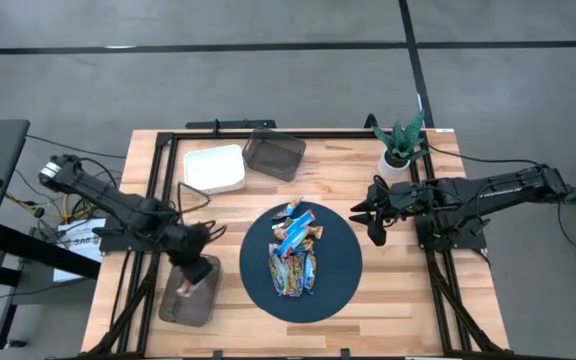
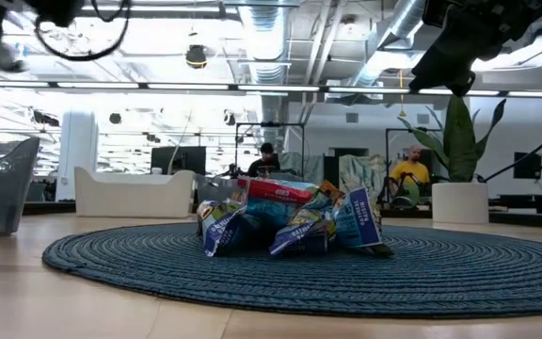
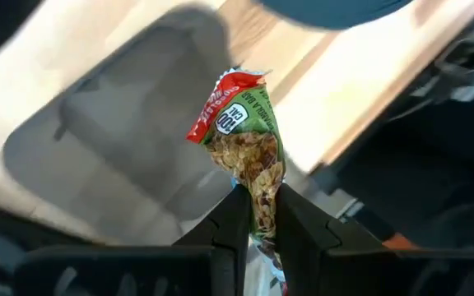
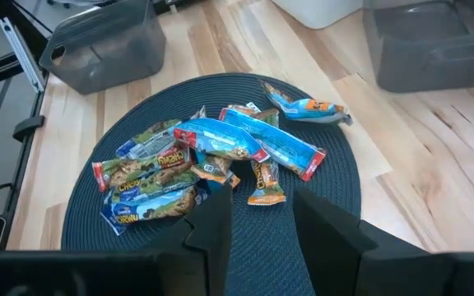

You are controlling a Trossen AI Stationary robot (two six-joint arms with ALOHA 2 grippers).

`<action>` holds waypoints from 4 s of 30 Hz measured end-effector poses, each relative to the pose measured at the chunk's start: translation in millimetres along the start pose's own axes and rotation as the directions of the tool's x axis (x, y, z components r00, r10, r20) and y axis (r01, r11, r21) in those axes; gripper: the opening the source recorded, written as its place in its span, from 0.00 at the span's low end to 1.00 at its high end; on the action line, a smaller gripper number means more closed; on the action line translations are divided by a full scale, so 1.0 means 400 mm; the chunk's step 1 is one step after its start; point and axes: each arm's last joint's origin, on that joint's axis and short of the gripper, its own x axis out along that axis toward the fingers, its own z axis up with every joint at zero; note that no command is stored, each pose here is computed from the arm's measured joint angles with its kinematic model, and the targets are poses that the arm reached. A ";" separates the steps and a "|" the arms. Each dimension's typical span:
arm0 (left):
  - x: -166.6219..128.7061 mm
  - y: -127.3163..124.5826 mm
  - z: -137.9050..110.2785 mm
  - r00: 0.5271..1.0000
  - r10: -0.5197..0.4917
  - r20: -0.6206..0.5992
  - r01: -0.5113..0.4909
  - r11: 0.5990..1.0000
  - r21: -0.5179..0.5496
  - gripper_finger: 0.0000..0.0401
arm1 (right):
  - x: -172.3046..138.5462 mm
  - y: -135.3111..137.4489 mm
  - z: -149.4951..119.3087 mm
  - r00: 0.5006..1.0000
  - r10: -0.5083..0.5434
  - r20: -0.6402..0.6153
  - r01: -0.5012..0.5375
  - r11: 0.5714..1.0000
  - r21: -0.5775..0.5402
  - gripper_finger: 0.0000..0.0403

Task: Pick and place Granola Bars by type
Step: Put the red granola bar into the bottom black bin

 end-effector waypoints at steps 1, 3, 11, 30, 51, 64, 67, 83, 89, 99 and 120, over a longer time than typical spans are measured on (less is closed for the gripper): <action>0.003 0.001 -0.007 1.000 0.017 0.005 -0.017 1.000 0.002 0.11 | 0.000 0.000 0.000 1.000 0.000 0.000 0.000 1.000 0.000 0.30; 0.013 -0.003 -0.015 0.999 0.040 0.020 -0.040 0.999 -0.004 0.11 | 0.000 0.000 0.000 1.000 -0.001 -0.001 0.001 1.000 0.001 0.30; 0.018 -0.004 -0.031 0.999 0.051 0.017 -0.051 0.998 -0.045 0.15 | 0.000 0.000 -0.001 1.000 -0.001 -0.003 0.001 1.000 0.001 0.30; -0.009 -0.061 0.096 0.876 -0.170 0.452 0.184 0.983 0.014 0.46 | 0.000 0.000 -0.001 1.000 0.002 -0.004 -0.002 1.000 0.001 0.30; 0.289 -0.148 0.473 0.924 -0.227 0.308 0.157 0.959 0.235 0.49 | 0.000 -0.002 -0.006 1.000 -0.008 -0.022 0.008 1.000 -0.002 0.30; 0.271 -0.203 0.526 0.905 0.126 0.405 -0.242 0.938 0.247 0.52 | 0.000 -0.001 -0.005 1.000 -0.006 -0.018 0.006 1.000 -0.001 0.30; 0.269 -0.202 0.528 0.891 0.142 0.431 -0.262 0.937 0.233 0.52 | 0.000 -0.001 -0.005 1.000 -0.006 -0.017 0.006 1.000 -0.001 0.30; 0.315 -0.186 0.551 0.900 0.165 0.403 -0.268 0.939 0.215 0.52 | 0.000 -0.002 -0.005 1.000 -0.008 -0.018 0.008 1.000 -0.002 0.30; 0.338 -0.172 0.553 0.892 0.224 0.393 -0.308 0.937 0.164 0.52 | 0.000 -0.002 -0.004 1.000 -0.008 -0.015 0.008 1.000 -0.002 0.30; 0.305 -0.200 0.559 0.879 0.198 0.434 -0.301 0.936 0.182 0.34 | 0.000 -0.002 -0.005 1.000 -0.008 -0.017 0.008 1.000 -0.001 0.30; 0.118 -0.205 0.399 0.922 0.285 0.262 -0.361 0.878 0.315 0.15 | 0.000 -0.002 -0.006 1.000 -0.009 -0.023 0.009 1.000 -0.003 0.30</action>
